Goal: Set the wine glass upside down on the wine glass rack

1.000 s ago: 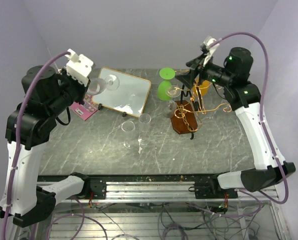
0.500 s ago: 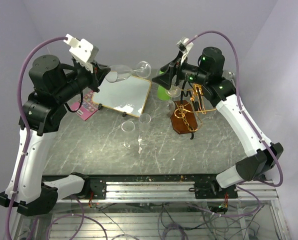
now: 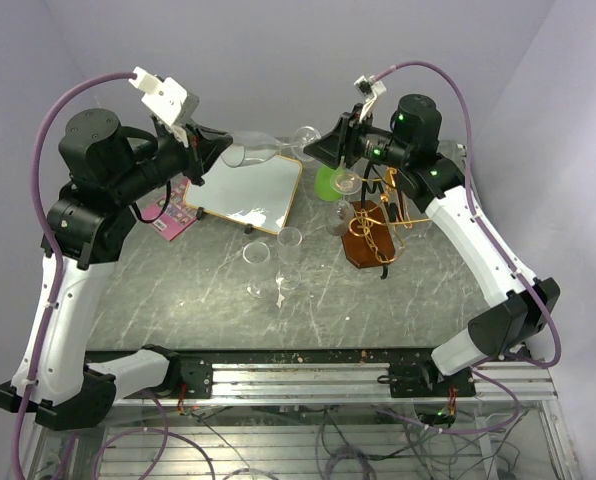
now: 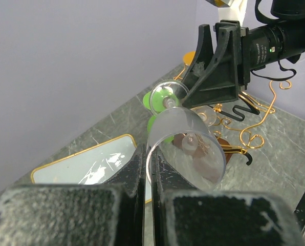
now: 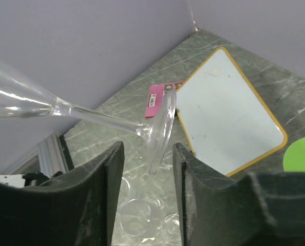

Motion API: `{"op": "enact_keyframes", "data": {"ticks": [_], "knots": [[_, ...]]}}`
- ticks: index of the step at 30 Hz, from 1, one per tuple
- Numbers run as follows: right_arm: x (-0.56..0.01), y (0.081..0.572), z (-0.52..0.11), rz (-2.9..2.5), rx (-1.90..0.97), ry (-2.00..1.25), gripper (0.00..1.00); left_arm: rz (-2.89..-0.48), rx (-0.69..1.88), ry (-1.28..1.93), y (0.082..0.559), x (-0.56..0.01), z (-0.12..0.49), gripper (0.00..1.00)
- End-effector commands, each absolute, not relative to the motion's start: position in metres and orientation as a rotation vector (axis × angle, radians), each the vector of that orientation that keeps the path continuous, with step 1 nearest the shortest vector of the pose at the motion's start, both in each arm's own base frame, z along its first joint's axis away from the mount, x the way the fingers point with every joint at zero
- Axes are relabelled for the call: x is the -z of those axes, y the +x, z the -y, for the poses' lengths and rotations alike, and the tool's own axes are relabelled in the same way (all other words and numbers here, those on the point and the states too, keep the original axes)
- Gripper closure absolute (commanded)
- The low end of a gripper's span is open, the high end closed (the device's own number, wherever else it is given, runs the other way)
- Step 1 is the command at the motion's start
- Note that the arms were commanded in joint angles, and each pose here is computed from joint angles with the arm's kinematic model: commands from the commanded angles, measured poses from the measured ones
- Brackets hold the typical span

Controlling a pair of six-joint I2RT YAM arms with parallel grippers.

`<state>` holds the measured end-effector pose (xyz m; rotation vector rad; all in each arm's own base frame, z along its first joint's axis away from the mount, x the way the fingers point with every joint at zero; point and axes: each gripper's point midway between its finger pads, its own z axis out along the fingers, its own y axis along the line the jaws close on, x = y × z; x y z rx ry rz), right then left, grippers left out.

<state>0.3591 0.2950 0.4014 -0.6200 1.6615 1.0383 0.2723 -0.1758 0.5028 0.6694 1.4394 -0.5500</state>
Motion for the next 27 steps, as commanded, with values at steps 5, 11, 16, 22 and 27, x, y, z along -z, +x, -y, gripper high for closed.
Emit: {"op": "enact_keyframes", "data": {"ticks": [5,11,16,22,27], "knots": [[-0.400,0.362,-0.297,-1.670,-1.099,-0.580,0.71,-1.366,0.580,0.688,0.272,-0.516,0.182,0.93],[-0.401,0.370,-0.286,-1.683,-1.094,-0.530,0.99,-1.365,0.592,0.706,0.271,-0.513,0.184,0.93],[-0.407,0.373,-0.276,-1.677,-1.088,-0.511,1.00,-1.364,0.642,0.754,0.267,-0.504,0.193,0.85],[-0.417,0.377,-0.259,-1.651,-1.048,-0.498,1.00,-1.390,0.721,0.762,0.268,-0.489,0.200,0.64],[-0.427,0.383,-0.239,-1.625,-0.991,-0.478,1.00,-1.402,0.706,0.788,0.262,-0.479,0.197,0.43]]}}
